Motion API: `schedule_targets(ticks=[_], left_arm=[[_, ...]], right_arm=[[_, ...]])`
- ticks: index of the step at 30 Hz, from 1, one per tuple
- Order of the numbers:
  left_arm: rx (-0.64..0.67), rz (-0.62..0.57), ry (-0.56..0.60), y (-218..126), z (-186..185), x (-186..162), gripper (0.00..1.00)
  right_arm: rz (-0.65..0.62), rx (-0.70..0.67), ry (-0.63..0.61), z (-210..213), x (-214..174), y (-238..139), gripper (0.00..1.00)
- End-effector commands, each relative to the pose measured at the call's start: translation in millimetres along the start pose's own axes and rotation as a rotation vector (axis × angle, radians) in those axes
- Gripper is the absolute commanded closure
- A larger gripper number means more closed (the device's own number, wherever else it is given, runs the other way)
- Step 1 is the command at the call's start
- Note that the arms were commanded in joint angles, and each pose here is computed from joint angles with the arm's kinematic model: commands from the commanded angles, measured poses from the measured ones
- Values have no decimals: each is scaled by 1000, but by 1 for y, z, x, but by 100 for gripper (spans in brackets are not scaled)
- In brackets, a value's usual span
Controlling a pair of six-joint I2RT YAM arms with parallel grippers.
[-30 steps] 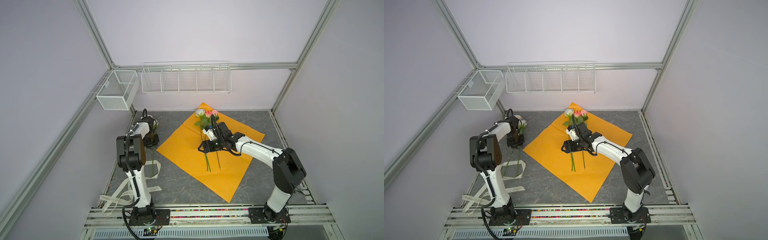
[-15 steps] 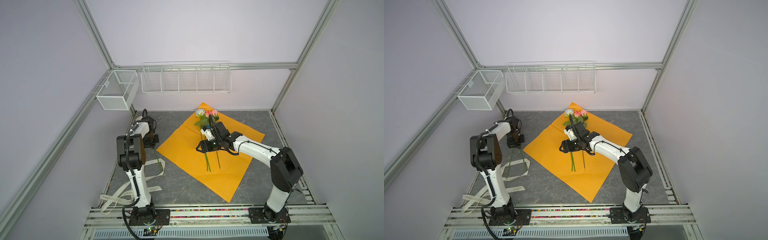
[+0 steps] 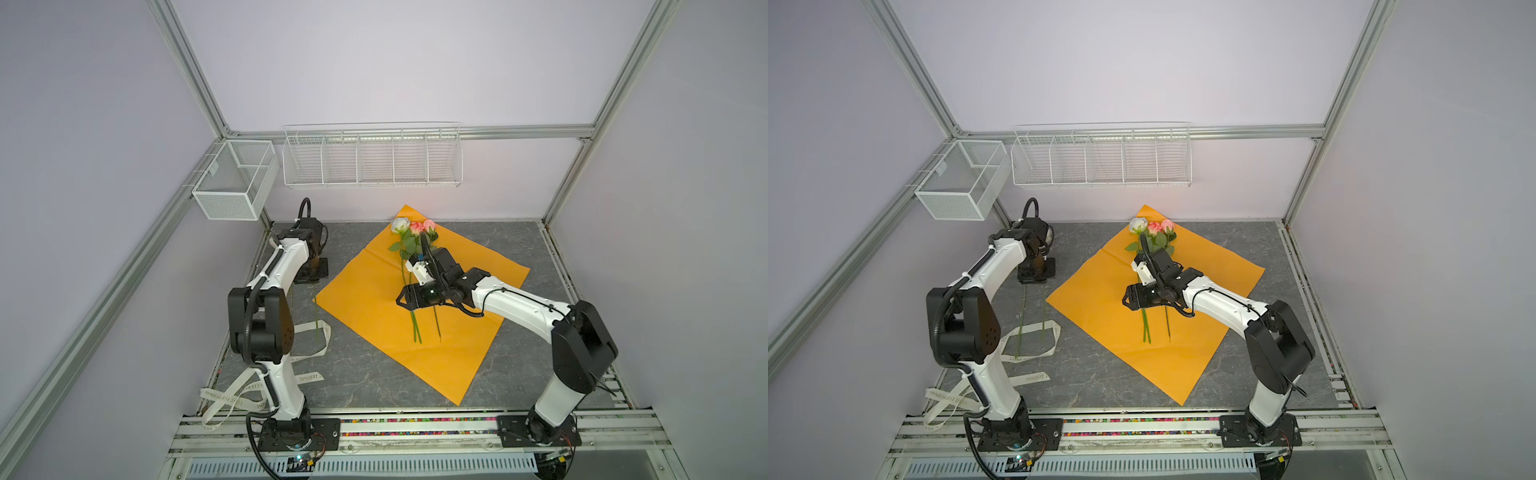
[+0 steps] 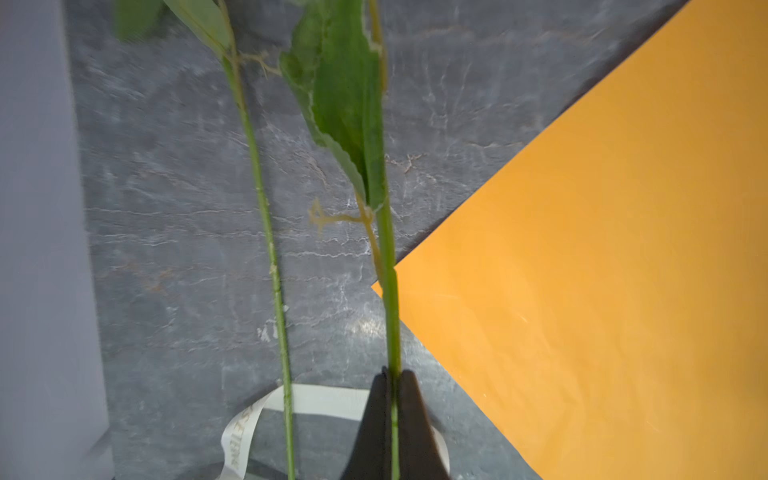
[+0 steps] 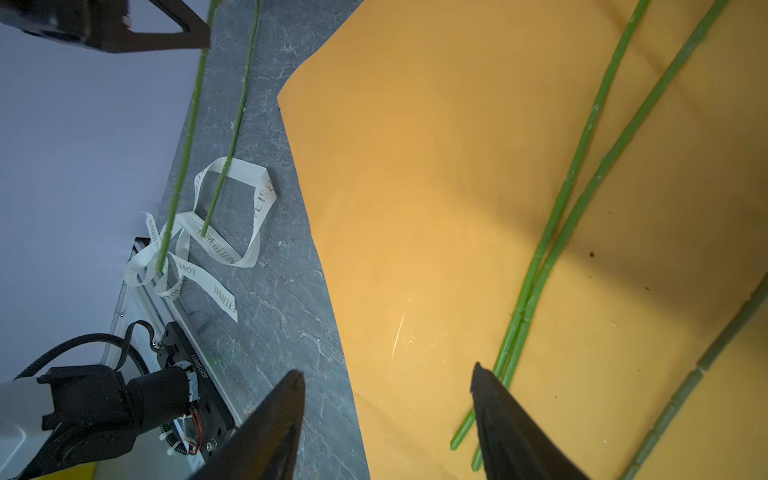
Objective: Tie the bouquet of fake flowers
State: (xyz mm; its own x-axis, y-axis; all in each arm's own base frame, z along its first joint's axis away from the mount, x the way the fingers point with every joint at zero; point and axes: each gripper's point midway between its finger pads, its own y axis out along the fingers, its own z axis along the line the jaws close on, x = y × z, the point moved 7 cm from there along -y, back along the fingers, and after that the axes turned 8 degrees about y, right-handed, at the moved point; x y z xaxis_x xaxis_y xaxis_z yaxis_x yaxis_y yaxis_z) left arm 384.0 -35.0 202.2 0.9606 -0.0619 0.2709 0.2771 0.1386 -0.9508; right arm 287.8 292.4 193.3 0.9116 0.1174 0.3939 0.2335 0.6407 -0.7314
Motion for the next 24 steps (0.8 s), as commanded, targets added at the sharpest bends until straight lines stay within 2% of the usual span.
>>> schedule_targets(ticks=[1, 4, 7, 14, 16, 20, 22, 24], left_arm=[[86, -37, -4, -33, -2, -10, 100], [-23, -99, -21, -54, -20, -9, 100], [-291, -160, -17, -64, -61, -2, 100], [-619, -204, 8, -55, -188, 14, 100], [-651, -190, 66, -49, -224, 16, 100], [-629, -145, 133, -31, -275, 22, 100], [-651, -151, 149, -26, -292, 27, 100], [-602, -134, 137, -20, -295, 30, 100]], right_arm=[[-55, -45, -11, -3, -4, -19, 32], [-102, -116, 18, -14, -6, -33, 33], [-146, -188, 66, -33, -9, -49, 32], [-243, -273, 213, -84, -17, -94, 32], [-263, -293, 228, -93, -20, -106, 31], [-279, -315, 237, -102, -25, -121, 31], [-285, -322, 239, -105, -27, -125, 31], [-280, -328, 237, -107, -30, -127, 30]])
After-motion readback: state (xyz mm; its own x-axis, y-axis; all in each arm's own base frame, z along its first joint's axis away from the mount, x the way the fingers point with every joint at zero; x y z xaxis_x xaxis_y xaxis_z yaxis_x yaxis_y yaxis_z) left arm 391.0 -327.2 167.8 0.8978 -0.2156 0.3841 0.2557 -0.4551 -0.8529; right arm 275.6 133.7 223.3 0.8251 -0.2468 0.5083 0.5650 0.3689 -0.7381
